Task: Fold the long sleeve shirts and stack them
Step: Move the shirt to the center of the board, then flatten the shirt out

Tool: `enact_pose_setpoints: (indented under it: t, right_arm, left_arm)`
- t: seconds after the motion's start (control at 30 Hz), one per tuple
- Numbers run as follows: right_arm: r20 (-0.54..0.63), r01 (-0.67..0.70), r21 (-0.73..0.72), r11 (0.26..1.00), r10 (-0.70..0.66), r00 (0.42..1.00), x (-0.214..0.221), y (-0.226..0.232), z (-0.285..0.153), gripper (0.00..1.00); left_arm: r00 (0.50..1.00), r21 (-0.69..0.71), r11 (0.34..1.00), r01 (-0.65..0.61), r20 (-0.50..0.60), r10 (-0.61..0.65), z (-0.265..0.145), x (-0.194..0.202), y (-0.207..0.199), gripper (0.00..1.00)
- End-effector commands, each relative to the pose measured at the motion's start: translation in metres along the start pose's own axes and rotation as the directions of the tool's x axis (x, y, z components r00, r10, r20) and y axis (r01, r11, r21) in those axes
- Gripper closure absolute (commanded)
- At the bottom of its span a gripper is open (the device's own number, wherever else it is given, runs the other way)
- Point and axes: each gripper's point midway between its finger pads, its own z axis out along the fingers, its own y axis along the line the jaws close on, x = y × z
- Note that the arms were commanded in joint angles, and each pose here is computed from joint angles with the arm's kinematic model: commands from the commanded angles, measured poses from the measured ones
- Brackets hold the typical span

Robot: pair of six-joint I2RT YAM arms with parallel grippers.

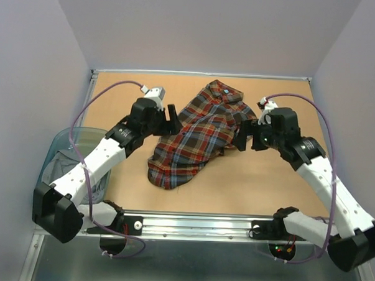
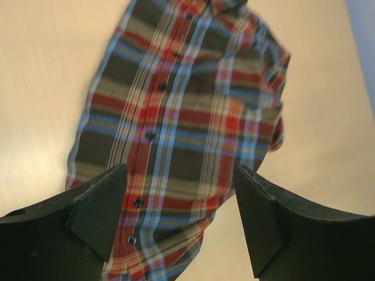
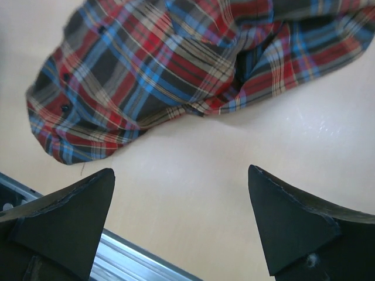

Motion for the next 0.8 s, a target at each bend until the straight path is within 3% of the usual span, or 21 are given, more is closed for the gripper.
enact_pose_setpoints:
  t: [0.0,0.17,0.33,0.5,0.77]
  right_arm:
    - [-0.092,-0.096,0.023,0.995,0.098,0.991,0.017,-0.003,0.034,0.0]
    - [-0.076,-0.164,0.208,0.964,0.183,0.98,0.021,-0.036,0.066,0.01]
    - [0.008,-0.244,0.367,0.898,0.259,0.966,0.003,-0.077,0.092,0.06]
    - [0.079,-0.41,0.416,0.812,0.417,0.905,-0.005,-0.139,0.117,0.08]
    - [0.134,-0.497,0.435,0.751,0.491,0.861,-0.011,-0.21,0.157,0.12]
  left_arm:
    - [0.998,0.039,0.999,0.035,-0.051,-0.033,-0.013,0.041,0.007,0.16]
    - [0.991,0.07,0.997,-0.019,-0.13,0.028,-0.022,0.099,0.019,0.16]
    - [0.99,0.104,0.994,-0.032,-0.134,0.046,-0.028,0.117,0.019,0.16]
    - [0.982,0.143,0.989,-0.043,-0.179,0.068,-0.024,0.143,0.015,0.16]
    - [0.945,0.235,0.967,-0.101,-0.281,0.167,-0.017,0.176,-0.024,0.16]
